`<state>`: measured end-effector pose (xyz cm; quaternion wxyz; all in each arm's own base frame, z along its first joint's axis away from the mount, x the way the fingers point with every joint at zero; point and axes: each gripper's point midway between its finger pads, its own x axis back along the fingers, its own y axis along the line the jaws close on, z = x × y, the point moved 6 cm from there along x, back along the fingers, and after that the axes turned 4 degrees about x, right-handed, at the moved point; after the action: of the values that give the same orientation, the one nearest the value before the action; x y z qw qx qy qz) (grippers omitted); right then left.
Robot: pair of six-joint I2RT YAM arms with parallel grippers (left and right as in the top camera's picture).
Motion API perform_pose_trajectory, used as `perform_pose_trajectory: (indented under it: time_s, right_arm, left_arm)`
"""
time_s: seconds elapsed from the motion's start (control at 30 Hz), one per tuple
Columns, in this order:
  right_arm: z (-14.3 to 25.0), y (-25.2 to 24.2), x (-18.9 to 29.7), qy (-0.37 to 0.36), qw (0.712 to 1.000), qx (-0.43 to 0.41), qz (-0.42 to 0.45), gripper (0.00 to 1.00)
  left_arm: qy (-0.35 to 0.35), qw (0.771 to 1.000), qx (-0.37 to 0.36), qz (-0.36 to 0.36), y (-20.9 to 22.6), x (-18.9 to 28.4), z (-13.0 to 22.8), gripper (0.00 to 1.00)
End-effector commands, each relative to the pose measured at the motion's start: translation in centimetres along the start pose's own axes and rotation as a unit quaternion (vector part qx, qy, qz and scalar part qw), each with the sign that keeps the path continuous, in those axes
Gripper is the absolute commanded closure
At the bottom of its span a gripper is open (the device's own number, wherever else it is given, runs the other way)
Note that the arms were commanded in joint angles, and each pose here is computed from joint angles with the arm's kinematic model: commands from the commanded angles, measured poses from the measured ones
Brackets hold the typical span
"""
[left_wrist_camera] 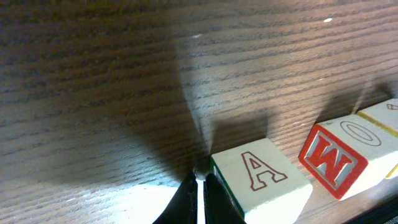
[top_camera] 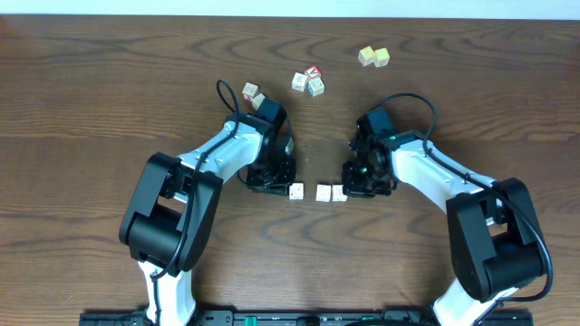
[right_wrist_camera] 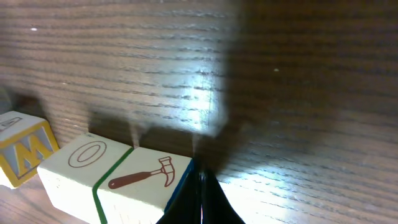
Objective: Lift 3 blocks
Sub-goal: 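Push the outer blocks inward with both grippers, squeezing the row together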
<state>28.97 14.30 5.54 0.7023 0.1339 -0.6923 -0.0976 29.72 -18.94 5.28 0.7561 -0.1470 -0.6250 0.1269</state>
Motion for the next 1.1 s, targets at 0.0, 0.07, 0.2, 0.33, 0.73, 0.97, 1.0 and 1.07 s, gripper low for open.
perform_pose_trajectory:
  time_s: [0.0,0.07,0.2,0.33,0.73,0.97,1.0,1.07]
  right_arm:
    - [0.1,0.2,-0.1,-0.001,1.0,-0.003,-0.003,0.98]
    - [0.0,0.2,-0.1,-0.003,1.0,-0.002,-0.004,0.98]
    - [0.0,0.3,-0.1,-0.003,1.0,-0.002,-0.007,0.99]
    - [0.1,0.5,-0.2,-0.001,1.0,-0.008,-0.009,0.99]
    - [0.1,0.9,-0.3,-0.003,1.0,-0.022,-0.01,0.99]
    - [0.0,0.9,-0.3,-0.005,1.0,-0.027,-0.011,0.99]
    - [0.0,0.9,-0.3,-0.006,1.0,-0.028,-0.012,0.99]
    - [0.0,1.0,-0.3,-0.007,1.0,-0.027,-0.012,0.99]
  left_arm:
    - [0.004,1.0,0.003,-0.015,0.5,-0.9,0.0,0.93]
    - [0.003,1.0,0.003,-0.014,0.5,-0.9,-0.1,0.93]
    - [-0.002,1.0,0.007,-0.012,0.4,-0.9,-0.3,0.92]
    - [-0.003,1.0,0.02,-0.012,0.3,-0.9,-0.2,0.93]
    - [-0.002,1.0,-0.006,-0.012,-1.2,-1.7,0.3,0.93]
    - [-0.005,1.0,-0.008,-0.01,-1.4,-1.7,0.2,0.92]
    - [-0.008,1.0,-0.01,-0.009,-1.4,-1.7,0.1,0.92]
    - [-0.013,1.0,-0.01,-0.007,-1.5,-1.7,-0.1,0.92]
